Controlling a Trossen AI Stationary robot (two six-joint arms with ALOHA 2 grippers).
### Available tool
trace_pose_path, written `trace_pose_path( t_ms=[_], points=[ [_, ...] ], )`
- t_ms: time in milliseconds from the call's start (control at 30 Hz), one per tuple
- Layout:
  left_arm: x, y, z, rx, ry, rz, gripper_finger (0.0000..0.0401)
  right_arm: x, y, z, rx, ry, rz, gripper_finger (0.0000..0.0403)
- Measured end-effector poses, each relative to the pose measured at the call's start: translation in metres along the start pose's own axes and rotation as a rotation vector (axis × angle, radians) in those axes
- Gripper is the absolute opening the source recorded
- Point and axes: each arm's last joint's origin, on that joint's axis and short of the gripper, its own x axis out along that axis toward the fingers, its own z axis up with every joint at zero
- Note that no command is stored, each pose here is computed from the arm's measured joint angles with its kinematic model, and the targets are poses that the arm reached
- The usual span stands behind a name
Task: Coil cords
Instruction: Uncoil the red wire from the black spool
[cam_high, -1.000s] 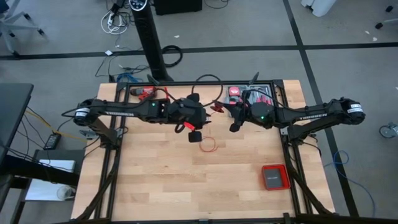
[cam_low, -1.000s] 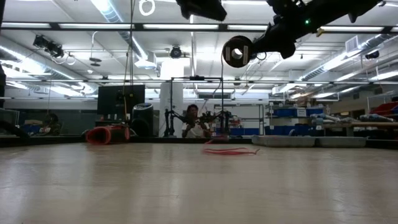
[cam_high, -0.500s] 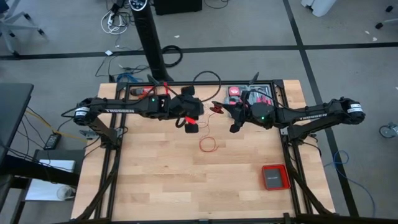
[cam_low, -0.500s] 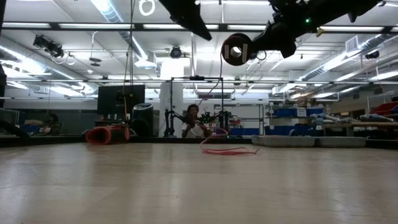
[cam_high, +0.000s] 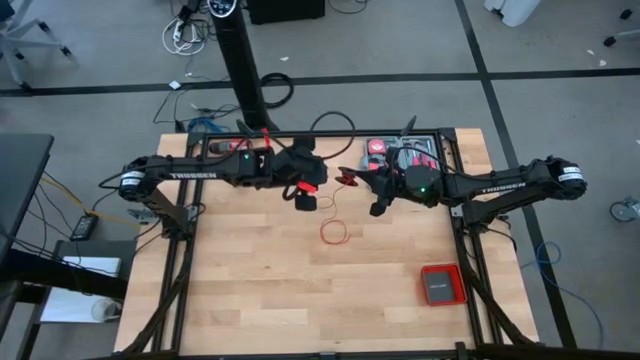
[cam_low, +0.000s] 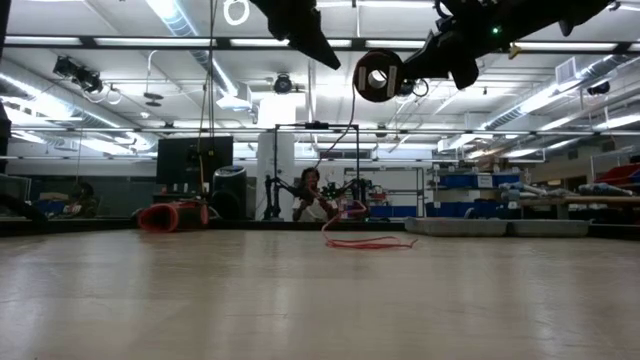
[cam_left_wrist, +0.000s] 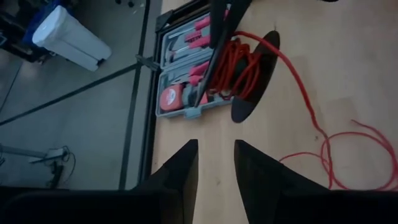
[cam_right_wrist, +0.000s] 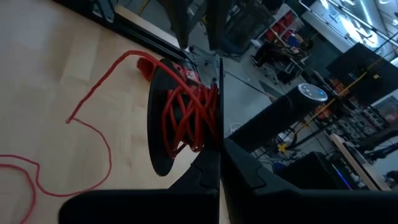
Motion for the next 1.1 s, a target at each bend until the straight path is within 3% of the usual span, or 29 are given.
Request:
trace_pose_path(
  t_ms=[667,1100],
  points=[
    [0.000,-0.002,0.004,-0.012,-0.070,-0.087,0.0108,0.000,-0.003,0.007,0.072,-0.093,0.008,0.0000],
    [-0.004,-0.014,0.013,0.002,-0.131,-0.122,0.0094,0.018,0.015,0.012,0.093,-0.139,-0.019,0.0000]
  ],
)
